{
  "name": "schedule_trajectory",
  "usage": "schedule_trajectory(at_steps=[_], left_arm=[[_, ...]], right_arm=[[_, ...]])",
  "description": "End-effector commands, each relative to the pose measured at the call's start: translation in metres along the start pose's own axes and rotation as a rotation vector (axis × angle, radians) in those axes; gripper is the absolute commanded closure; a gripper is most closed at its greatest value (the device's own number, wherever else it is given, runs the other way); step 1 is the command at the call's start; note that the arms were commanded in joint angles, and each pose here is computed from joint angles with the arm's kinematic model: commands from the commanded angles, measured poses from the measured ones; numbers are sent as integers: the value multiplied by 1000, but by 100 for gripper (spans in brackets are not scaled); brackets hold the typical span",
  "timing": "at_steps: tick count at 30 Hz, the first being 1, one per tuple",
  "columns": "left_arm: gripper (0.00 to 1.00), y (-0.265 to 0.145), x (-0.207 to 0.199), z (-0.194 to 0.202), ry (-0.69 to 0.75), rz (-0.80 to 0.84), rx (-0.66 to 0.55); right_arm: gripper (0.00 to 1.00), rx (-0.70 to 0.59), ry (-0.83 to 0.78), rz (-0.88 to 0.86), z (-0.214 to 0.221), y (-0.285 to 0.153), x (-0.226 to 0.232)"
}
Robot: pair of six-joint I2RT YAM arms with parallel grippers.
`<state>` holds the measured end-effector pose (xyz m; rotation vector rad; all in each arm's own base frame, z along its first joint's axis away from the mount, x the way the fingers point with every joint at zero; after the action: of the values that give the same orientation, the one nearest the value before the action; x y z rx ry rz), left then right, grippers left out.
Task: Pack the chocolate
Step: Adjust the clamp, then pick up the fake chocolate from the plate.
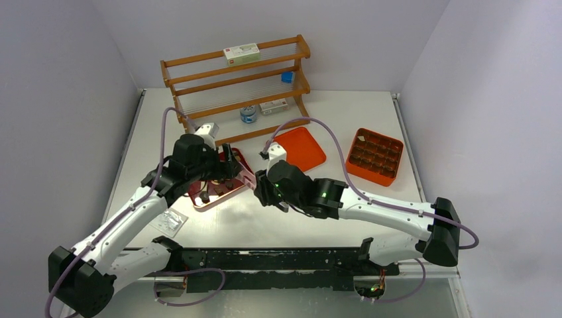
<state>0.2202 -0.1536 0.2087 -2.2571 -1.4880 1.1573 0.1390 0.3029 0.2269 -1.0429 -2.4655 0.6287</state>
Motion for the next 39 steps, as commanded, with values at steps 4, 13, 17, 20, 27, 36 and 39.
schedule_trajectory(at_steps=[4,13,17,20,27,36,39], left_arm=[[17,-28,-6,-15,21,-6,-70],[15,-84,-3,-36,141,-23,-300],[3,-103,0,-39,219,-9,-399],[3,-111,6,-38,257,-32,-422],[3,-114,13,-35,285,-68,-433],[3,-133,23,-37,268,-131,-509],[3,-144,22,-37,265,-103,-570]], right_arm=[[60,-2,17,5,-12,-5,5],[60,68,-43,36,-14,2,6],[58,55,-91,49,-31,3,3],[59,104,-102,82,-31,13,1],[59,216,-96,119,-26,46,-2],[58,365,-89,161,-20,84,-17],[58,399,-106,195,-19,91,-19]])
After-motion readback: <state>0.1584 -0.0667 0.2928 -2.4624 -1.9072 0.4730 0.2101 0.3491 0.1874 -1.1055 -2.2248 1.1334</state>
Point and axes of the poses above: each gripper's point midway between its finger pads, its own y axis out along the fingers, its own x axis along the line the jaws close on, z = x × y, the point moved 6 cm from there along -y, back along the fingers, and after that the axes turned 5 degrees about -y, right-handed, at the moved point
